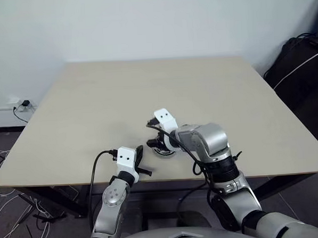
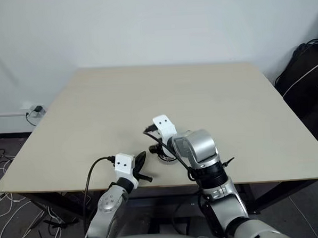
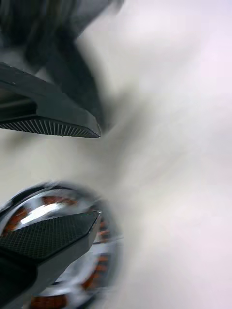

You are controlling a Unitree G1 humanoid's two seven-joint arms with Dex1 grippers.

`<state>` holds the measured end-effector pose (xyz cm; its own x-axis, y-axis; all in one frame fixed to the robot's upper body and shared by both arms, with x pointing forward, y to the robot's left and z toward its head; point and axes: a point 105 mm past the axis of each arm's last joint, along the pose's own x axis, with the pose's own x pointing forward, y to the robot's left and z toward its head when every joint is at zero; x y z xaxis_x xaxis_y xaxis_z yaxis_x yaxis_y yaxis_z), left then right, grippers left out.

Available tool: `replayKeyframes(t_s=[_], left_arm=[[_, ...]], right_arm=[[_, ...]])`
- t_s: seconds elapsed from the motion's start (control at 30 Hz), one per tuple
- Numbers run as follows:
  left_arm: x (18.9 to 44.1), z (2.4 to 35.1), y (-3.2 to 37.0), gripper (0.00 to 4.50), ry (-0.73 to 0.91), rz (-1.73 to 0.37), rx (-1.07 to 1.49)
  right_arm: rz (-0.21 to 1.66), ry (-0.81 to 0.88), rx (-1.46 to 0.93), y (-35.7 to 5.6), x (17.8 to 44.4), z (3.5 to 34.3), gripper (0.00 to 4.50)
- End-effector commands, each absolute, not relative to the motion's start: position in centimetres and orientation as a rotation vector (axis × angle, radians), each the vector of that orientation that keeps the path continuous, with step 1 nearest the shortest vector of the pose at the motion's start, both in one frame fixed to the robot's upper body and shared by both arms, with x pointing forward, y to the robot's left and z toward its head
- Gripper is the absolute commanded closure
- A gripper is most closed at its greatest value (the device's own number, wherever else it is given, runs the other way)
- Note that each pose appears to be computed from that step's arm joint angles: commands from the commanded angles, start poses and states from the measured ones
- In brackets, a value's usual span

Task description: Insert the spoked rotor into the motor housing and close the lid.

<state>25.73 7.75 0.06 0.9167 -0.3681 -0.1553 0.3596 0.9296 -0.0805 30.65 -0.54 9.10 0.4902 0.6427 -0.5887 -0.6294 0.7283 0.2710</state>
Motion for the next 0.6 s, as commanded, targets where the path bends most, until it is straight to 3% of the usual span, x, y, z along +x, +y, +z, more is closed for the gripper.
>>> replayKeyframes(t_s=[0.03, 0.13, 0.27, 0.43, 0.6], left_arm=[[26.1, 1.5, 7.5, 4.50, 0.119, -0.391, -0.056], [26.2, 1.5, 7.4, 4.50, 0.120, -0.399, -0.054], [26.2, 1.5, 7.1, 4.50, 0.123, -0.419, -0.052], [26.2, 1.6, 7.0, 4.50, 0.124, -0.430, -0.048], [26.2, 1.4, 6.9, 4.50, 0.132, -0.445, -0.039]], right_arm=[[0.763, 0.389, 0.044, -0.4, 32.1, 15.0, 1.94], [0.607, 0.188, -0.045, -2.8, 33.7, 17.3, 1.94], [0.282, 0.041, -0.352, -9.3, 35.9, 17.2, 1.94], [0.048, 0.104, -0.712, -16.2, 35.8, 13.8, 1.94], [0.157, 0.335, -0.825, -17.8, 32.8, 8.2, 1.94]])
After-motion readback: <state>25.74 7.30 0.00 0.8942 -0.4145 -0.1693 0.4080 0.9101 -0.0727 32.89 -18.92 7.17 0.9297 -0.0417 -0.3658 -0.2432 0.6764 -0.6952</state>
